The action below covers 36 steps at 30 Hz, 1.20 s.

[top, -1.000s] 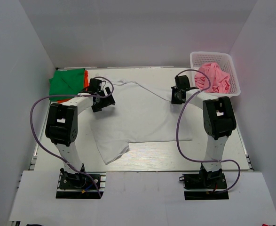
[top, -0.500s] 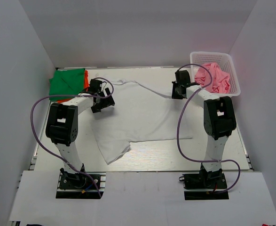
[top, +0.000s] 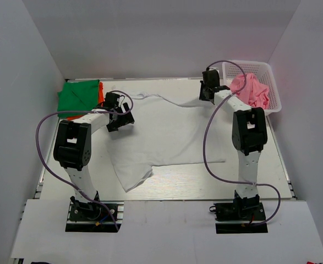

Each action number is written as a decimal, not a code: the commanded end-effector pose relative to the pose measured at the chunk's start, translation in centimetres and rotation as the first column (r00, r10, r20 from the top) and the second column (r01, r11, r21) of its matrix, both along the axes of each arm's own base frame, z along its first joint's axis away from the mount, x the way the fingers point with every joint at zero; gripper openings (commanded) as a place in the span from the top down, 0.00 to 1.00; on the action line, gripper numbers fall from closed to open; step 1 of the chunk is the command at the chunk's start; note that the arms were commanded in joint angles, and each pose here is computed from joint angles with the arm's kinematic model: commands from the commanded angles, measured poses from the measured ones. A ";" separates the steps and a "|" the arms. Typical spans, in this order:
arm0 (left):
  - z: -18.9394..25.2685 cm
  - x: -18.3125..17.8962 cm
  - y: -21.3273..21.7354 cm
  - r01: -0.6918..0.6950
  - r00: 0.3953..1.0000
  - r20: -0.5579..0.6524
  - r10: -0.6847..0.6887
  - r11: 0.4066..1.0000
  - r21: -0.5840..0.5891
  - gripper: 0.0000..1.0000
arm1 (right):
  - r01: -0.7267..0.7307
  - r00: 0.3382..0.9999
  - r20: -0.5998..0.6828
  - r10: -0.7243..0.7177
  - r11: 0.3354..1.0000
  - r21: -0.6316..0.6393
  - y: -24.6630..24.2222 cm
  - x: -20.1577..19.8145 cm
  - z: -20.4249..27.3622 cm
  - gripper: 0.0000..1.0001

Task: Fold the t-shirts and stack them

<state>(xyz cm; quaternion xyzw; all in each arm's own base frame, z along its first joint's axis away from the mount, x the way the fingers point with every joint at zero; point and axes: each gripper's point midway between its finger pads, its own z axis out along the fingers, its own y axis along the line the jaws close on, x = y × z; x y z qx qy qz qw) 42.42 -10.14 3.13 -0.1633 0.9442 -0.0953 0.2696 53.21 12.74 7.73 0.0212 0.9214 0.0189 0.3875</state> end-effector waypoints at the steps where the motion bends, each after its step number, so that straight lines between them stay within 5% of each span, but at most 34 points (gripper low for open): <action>1: 0.0 0.3 0.3 0.008 1.000 -0.007 -0.008 1.000 0.028 0.00 | 0.166 0.974 0.169 -0.153 0.984 -0.065 -2.7 5.7 2.7 1.00; 2: -0.3 0.2 0.3 0.008 1.000 -0.016 -0.008 1.000 0.030 0.00 | 0.218 0.946 0.254 -0.203 0.975 -0.034 -3.3 8.1 6.4 1.00; 5: 0.3 0.8 0.3 0.018 1.000 -0.023 -0.017 0.999 0.037 0.00 | 0.303 0.918 0.280 -0.281 0.952 -0.040 -4.5 10.4 5.9 1.00; 6: 0.9 1.5 0.4 0.019 1.000 -0.001 -0.019 0.999 0.047 0.00 | 0.324 0.904 0.303 -0.303 0.946 -0.022 -4.7 10.7 6.3 0.92; 7: 0.9 1.5 0.6 0.011 1.000 0.001 -0.011 0.998 0.059 0.00 | 0.286 0.913 0.303 -0.274 0.958 0.007 -4.0 10.9 6.9 0.73; 8: 1.3 1.9 0.5 0.011 1.000 0.013 -0.011 0.998 0.057 0.00 | 0.252 0.925 0.290 -0.244 0.968 0.013 -3.4 10.5 6.8 0.35; 9: 2.0 2.2 0.7 0.002 1.000 0.025 -0.004 0.998 0.066 0.00 | 0.208 0.917 0.338 -0.210 0.977 0.042 -2.8 10.4 9.6 0.16; 10: 2.4 2.2 0.7 0.001 0.999 0.036 -0.004 0.998 0.064 0.00 | 0.096 0.924 0.361 -0.126 0.990 0.100 -0.5 9.8 12.1 0.10; 11: 3.2 2.6 0.6 0.000 0.998 0.055 -0.004 0.998 0.060 0.00 | 0.066 0.953 0.291 -0.089 0.994 0.087 0.0 8.0 8.6 0.10; 13: 4.6 2.9 0.6 -0.002 0.996 0.093 -0.003 0.999 0.053 0.00 | -0.029 0.948 0.318 -0.011 0.992 0.121 1.6 6.0 10.4 0.10; 19: 7.5 4.3 0.2 0.015 0.982 0.185 -0.022 0.999 0.039 0.00 | -0.089 0.982 0.177 0.064 0.987 0.136 2.8 -0.9 5.8 0.10; 25: 3.8 5.2 0.5 0.001 0.995 0.097 -0.009 0.997 0.078 0.00 | -0.062 0.998 -0.001 0.063 0.982 0.176 3.2 -6.5 0.3 0.10; 36: -3.1 8.7 0.8 -0.005 0.998 -0.061 0.013 0.992 0.127 0.00 | 0.015 0.990 -0.140 0.000 0.994 0.105 2.9 -3.5 -5.4 0.10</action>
